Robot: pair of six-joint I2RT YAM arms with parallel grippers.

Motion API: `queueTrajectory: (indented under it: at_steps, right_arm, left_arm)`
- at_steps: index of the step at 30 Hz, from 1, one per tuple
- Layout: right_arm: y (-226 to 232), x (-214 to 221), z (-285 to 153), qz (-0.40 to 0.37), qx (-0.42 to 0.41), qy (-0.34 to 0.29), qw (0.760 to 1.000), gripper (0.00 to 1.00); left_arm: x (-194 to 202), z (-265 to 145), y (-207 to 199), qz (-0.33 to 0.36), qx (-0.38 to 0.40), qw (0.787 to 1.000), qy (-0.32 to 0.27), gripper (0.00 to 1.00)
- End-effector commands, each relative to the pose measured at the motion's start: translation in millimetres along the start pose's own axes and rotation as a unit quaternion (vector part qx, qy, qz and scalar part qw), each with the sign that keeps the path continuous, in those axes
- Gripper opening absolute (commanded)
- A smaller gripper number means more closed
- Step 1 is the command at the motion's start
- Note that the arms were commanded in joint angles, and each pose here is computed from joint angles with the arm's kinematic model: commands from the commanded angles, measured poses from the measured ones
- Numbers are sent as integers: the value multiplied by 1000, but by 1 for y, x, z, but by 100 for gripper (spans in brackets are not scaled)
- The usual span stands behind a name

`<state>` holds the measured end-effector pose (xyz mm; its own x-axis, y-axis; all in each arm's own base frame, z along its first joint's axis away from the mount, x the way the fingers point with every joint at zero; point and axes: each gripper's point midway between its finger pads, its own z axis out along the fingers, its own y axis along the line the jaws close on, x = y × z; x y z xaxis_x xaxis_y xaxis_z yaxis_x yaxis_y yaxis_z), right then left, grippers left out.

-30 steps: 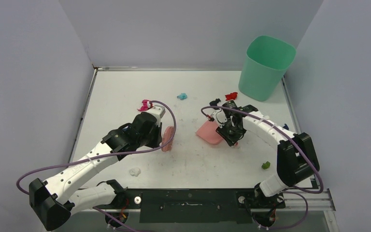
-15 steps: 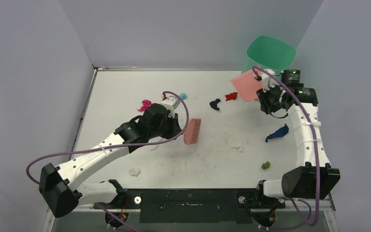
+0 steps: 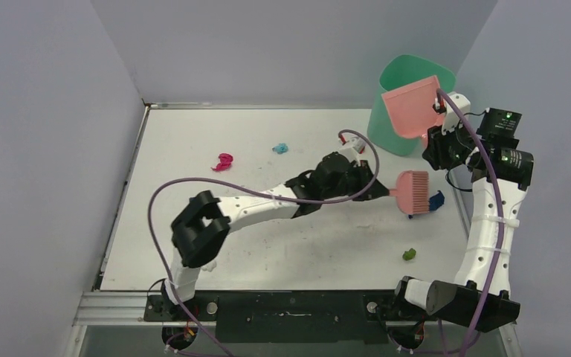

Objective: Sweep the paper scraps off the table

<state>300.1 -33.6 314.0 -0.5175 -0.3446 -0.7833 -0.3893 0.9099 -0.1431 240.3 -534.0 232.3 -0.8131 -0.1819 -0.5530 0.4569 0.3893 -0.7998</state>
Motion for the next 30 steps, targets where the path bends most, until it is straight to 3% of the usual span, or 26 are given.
queueTrajectory:
  at_steps: [1, 5, 13, 21, 30]
  right_arm:
    - [10, -6, -4, 2, -17, -26, 1000, 5]
    - [16, 2, -4, -1, -22, -22, 1000, 5]
    - [23, 15, -9, -21, -18, -16, 999, 5]
    - [29, 27, -3, -21, -35, -6, 999, 5]
    - [30, 39, 5, -31, -39, 2, 999, 5]
  left_arm:
    - [-4, 61, -54, -104, 101, 989, -10, 0]
    - [4, 110, -54, -155, 120, 980, -8, 0]
    - [28, 164, 2, -237, 58, 970, 10, 0]
    - [41, 149, 54, -229, -32, 972, 30, 0]
    - [42, 83, 102, -190, -130, 970, 72, 0]
